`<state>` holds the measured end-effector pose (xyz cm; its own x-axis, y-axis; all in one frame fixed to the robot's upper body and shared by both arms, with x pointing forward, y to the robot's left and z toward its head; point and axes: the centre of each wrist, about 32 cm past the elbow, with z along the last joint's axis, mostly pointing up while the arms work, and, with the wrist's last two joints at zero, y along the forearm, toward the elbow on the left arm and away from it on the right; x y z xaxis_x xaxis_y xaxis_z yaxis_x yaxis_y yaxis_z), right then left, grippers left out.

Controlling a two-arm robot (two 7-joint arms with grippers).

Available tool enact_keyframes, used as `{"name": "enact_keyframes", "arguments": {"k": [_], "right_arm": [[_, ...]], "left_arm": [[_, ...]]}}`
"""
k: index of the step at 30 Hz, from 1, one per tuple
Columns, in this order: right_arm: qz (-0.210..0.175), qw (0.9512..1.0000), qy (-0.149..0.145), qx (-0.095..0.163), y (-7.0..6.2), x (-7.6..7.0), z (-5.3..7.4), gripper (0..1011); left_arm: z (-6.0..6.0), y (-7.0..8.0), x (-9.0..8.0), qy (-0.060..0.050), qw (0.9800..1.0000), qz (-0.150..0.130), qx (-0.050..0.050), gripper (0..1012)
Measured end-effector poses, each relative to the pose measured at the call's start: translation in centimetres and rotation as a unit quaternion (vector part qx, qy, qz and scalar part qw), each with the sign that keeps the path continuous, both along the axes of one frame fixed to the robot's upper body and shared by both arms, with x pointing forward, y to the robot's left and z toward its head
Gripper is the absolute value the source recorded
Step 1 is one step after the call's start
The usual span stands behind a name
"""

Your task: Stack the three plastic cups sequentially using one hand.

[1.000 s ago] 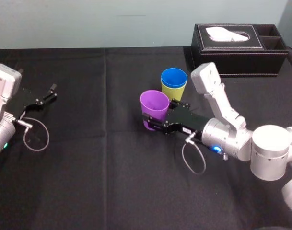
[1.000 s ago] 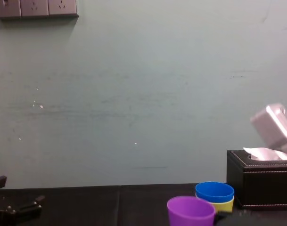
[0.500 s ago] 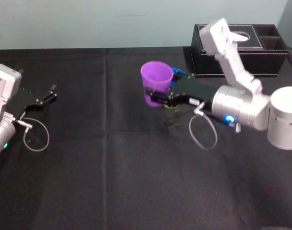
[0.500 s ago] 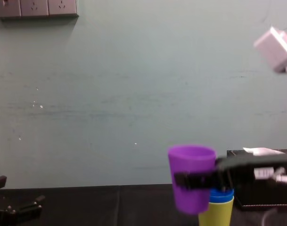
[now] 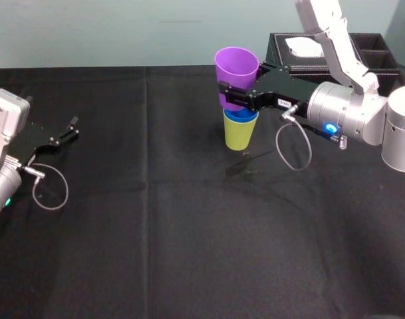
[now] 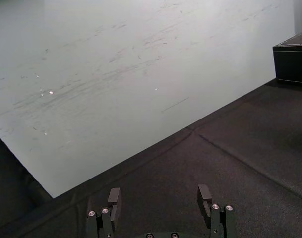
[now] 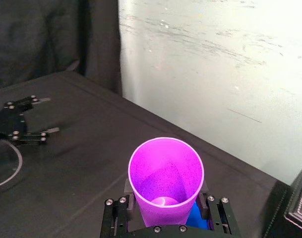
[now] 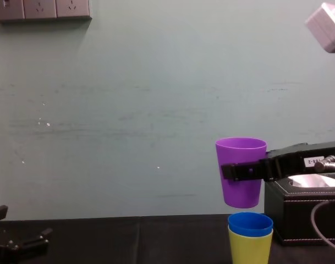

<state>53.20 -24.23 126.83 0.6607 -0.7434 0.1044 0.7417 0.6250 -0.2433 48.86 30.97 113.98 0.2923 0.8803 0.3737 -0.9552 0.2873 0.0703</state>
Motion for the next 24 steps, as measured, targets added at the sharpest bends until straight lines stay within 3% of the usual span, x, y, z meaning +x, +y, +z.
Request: {"name": "enact_keyframes", "arguments": {"k": [8, 24], "right_arm": [[-0.024, 0.9997, 0.002, 0.002, -0.7, 1.3, -1.1, 723], [-0.048, 0.9988, 0.0, 0.006, -1.3, 2.2, -3.0, 723]], "left_arm": [[0.0, 0.0, 0.0, 0.0, 1.0, 0.0, 0.0, 1010], [0.0, 0.0, 0.0, 0.0, 1.0, 0.0, 0.0, 1010]]}}
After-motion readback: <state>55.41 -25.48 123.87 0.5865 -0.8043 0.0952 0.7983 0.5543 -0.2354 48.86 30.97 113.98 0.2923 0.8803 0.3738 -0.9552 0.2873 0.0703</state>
